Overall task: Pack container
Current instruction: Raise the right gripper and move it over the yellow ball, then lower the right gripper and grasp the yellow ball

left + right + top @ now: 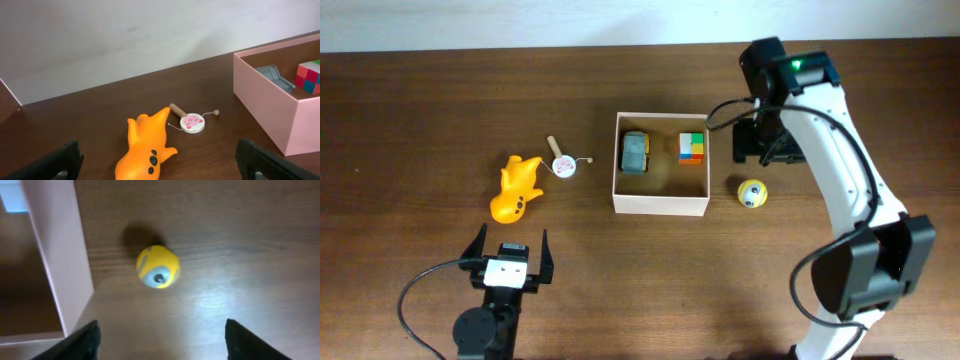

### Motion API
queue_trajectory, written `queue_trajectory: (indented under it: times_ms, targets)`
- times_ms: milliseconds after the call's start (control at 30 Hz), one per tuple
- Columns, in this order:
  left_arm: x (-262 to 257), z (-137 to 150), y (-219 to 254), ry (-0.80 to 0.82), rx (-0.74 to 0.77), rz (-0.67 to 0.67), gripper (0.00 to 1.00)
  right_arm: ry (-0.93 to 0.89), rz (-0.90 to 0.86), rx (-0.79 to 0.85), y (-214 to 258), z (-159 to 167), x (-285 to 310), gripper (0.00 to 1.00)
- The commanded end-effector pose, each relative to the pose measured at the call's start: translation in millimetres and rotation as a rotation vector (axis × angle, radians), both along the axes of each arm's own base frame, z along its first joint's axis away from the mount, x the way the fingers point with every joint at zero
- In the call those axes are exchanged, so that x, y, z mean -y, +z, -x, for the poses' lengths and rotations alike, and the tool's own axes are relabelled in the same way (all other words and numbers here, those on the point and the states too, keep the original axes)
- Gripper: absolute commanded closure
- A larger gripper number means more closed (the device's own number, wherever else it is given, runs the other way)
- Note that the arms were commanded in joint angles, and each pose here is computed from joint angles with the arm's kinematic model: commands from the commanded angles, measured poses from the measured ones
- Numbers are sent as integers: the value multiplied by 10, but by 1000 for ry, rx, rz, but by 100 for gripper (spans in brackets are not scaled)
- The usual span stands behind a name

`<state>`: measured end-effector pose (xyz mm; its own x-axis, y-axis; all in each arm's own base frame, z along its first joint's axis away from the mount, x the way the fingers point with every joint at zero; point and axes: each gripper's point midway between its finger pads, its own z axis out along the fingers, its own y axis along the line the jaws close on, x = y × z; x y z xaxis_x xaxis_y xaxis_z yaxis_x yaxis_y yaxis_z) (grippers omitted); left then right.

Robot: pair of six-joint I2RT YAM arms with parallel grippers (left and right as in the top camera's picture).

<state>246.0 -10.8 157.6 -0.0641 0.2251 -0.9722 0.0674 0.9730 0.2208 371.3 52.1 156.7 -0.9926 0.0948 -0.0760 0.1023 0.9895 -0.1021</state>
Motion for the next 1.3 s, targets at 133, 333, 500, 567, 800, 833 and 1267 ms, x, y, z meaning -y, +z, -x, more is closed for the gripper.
queue_trajectory:
  times_ms: [133,333,500,567,800,833,1267]
  targets:
    - [-16,3,-14,6,-1,-16,1,-60,-95,-74,-707,151,-9,22]
    - [-16,3,-14,6,-1,-16,1,-66,-100,-66,-853,134,105,12]
    - [-16,3,-14,6,-1,-16,1,-58,-104,-43,-986,97,117,8]
    - [-16,3,-14,6,-1,-16,1,-58,-108,-40,-1065,110,112,8]
    - [-16,3,-14,6,-1,-16,1,-59,-113,-53,-1227,178,108,11]
    - [-16,3,-14,6,-1,-16,1,-59,-114,-51,-1233,175,107,13]
    - [-16,3,-14,6,-1,-16,1,-57,-119,-14,-1363,130,102,14]
